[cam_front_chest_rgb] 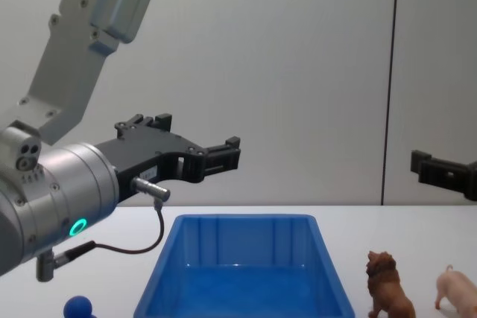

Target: Pick up the two dolls from the table and place them into the box.

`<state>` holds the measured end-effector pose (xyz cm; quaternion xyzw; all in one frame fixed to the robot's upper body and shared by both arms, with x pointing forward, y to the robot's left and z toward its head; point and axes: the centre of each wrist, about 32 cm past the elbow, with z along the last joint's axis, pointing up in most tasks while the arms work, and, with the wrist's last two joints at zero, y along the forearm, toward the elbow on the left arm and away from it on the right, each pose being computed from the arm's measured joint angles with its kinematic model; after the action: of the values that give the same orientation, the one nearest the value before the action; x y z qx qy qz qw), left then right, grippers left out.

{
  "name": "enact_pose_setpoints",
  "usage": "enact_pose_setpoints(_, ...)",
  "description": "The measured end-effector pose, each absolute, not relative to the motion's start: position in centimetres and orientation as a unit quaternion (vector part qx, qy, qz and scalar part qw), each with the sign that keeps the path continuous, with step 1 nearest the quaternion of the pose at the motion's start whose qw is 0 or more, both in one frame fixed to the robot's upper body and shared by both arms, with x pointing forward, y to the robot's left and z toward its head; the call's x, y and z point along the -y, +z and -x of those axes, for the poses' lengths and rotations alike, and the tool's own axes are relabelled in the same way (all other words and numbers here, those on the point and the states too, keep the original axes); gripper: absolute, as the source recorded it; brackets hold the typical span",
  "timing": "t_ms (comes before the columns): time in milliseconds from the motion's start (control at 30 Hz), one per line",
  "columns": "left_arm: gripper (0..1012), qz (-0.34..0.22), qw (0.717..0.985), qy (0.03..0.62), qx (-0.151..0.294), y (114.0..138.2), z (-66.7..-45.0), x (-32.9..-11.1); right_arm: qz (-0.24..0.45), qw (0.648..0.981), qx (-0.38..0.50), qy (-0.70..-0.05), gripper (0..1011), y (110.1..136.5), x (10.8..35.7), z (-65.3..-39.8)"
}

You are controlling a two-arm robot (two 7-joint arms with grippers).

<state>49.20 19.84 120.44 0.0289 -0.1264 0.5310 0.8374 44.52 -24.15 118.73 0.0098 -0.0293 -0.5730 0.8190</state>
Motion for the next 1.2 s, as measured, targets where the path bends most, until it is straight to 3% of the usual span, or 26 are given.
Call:
enact_pose_setpoints(600,1001,-0.029,0.837,0.531,0.126,120.4,-49.2,-19.8,0.045,0.799,-0.015,-0.6,1001,117.6,25.4,-44.3)
enact_pose_setpoints(1200,1001,-0.029,0.837,0.531,0.126,120.4,-49.2,-19.8,0.12,0.78,-0.095,-0.607,1001,114.5,25.4,-44.6)
